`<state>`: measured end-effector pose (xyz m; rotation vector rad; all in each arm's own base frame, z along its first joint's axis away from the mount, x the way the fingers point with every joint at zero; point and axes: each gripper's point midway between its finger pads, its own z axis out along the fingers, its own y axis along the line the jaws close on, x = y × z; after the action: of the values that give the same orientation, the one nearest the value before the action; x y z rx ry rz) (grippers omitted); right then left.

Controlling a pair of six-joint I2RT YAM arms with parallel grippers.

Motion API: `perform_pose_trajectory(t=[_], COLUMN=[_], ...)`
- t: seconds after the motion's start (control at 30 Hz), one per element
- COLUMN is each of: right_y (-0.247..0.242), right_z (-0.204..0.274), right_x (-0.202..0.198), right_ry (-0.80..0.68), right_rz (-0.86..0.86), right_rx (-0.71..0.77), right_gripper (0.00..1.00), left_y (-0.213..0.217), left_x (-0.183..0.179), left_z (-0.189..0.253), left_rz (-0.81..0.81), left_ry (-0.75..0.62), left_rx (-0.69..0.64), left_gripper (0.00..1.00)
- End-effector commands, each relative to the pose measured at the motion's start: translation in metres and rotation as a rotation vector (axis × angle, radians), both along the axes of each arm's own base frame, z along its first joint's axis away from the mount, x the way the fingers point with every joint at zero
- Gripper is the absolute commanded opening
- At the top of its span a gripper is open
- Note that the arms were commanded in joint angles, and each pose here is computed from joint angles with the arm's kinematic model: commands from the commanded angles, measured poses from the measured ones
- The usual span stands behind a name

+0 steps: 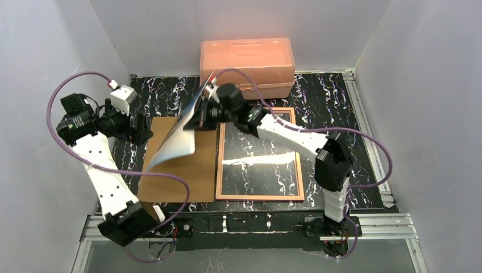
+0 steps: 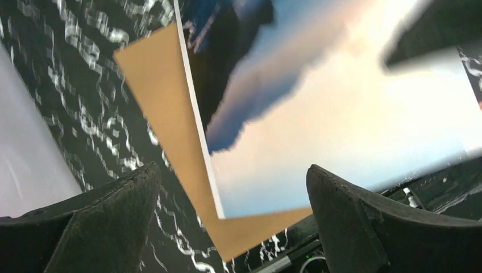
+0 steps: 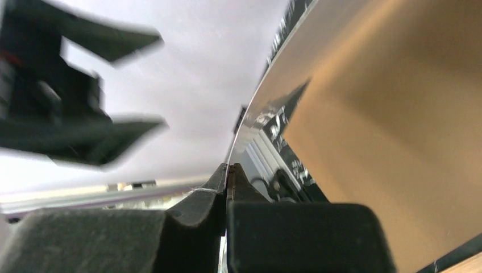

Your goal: Put the photo into the frame

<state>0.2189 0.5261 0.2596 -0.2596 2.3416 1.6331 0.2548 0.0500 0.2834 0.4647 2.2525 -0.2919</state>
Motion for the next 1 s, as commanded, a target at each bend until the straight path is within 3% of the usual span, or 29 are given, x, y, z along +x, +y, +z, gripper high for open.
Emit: perform_pose_trajectory(t=[0.0,0.13,0.33,0.6,0.73,0.97], right_y=[-0.031,-0.056,-0.063,-0.080,-0.088,-0.088], right_z=[0.096,0.115,0.146,0.170,0.176,0.186], right_x=[0.045,0.076,0.081,0.062,0.051,0.033], right_ry=[-0.125,-0.108,-0.106,-0.074,-0.071,-0.047], right_rz=[-0.111,-0.201,-0.229,-0.233,-0.226,-0.186], right_rx=[0.118,0.170,0.262,0.356,0.371,0.402], right_gripper=[0.08,0.07,0.08,0.08,0.08,0.08], left_y=[-0.069,-0.087,-0.119,-0.096,-0.089,-0.106], left_x=[-0.034,-0.046,-0.076,-0.054,-0.042,-0.050], left_z=[0.041,0.066,0.058,0.066,0.088,0.080], left_rz=[-0.306,-0.391,-0.566,-0.547,-0.497,-0.579], left_ry=[-0.255,-0.478,-0.581,-0.887,-0.946,-0.928], left_rx=[-0.055,0.057,0.133,0.523,0.542,0.447], left_gripper=[0.98,0.99,0.98,0.91,0.83,0.79])
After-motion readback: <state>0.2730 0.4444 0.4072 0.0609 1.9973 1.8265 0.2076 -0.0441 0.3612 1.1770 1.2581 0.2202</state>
